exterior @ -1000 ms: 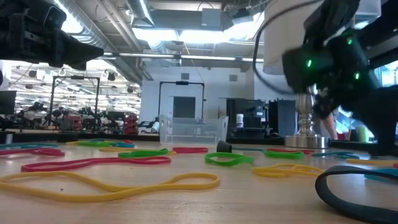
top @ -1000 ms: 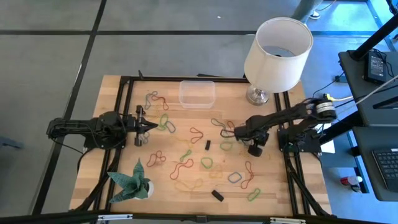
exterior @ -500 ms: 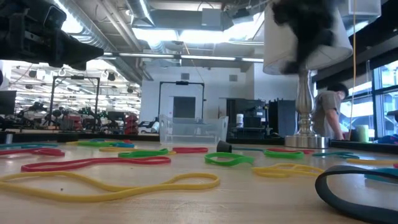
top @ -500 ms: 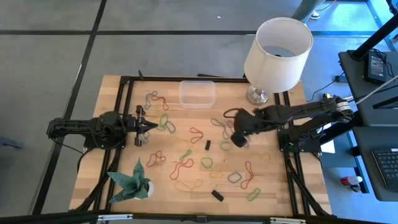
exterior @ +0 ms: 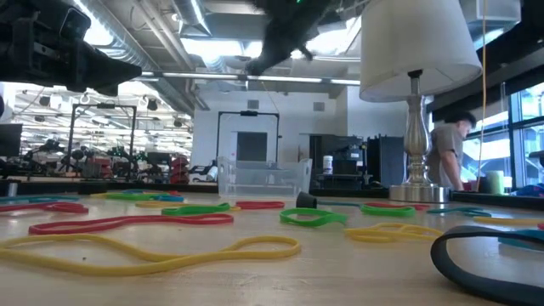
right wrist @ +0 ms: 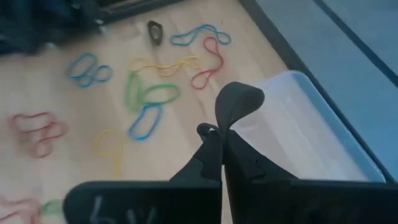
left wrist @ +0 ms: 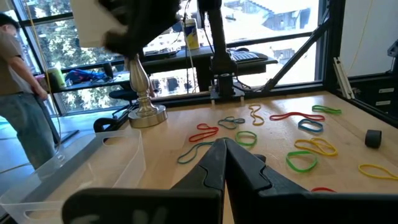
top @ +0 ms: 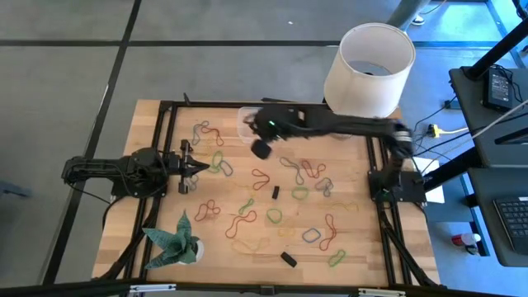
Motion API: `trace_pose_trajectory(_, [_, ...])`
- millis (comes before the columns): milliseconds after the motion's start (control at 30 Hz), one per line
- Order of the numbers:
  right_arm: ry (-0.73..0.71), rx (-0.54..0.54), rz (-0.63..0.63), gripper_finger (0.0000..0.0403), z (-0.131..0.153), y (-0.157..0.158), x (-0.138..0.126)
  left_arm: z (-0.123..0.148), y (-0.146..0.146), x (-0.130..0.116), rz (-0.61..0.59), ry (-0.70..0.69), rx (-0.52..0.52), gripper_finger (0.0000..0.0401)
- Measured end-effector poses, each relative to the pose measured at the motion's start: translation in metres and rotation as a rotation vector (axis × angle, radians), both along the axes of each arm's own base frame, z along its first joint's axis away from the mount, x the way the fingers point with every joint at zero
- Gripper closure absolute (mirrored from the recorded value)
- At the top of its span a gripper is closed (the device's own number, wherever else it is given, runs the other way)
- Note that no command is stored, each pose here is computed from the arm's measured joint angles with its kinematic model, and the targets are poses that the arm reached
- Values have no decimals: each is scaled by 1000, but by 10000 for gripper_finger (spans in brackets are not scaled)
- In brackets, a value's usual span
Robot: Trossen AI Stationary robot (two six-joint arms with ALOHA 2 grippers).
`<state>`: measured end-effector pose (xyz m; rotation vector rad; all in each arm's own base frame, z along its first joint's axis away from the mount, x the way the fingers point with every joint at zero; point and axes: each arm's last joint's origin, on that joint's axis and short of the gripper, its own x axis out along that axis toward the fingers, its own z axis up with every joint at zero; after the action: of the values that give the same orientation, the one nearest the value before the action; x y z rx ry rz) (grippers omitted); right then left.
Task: Pick and place rubber bands into bin
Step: Put the black rubber band into the transparent bin
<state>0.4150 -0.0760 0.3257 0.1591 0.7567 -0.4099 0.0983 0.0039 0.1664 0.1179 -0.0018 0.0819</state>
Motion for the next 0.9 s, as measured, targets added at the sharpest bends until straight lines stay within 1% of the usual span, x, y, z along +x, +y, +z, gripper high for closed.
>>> trace_pose_trajectory(100, [51,37,-16,403,-25,-34,22,0,0,0,0,0,0,399])
trace_pose_trajectory(200, [123,62,-69,403,-55,-63,34,0,0,0,0,0,0,399])
trace_pose_trajectory(300, [208,110,-139,403,-88,-87,37,0,0,0,0,0,0,399])
trace_pose_trajectory(433, [291,165,-209,397,-122,-103,37,0,0,0,0,0,0,399])
trace_pose_trajectory(533, [300,199,-260,376,-134,-108,37,0,0,0,0,0,0,399])
trace_pose_trajectory(600, [297,214,-284,356,-137,-109,38,0,0,0,0,0,0,399])
trace_pose_trajectory(767, [269,254,-348,302,-136,-109,38,0,0,0,0,0,0,399])
trace_pose_trajectory(900, [255,295,-410,270,-135,-108,37,0,0,0,0,-1,0,399])
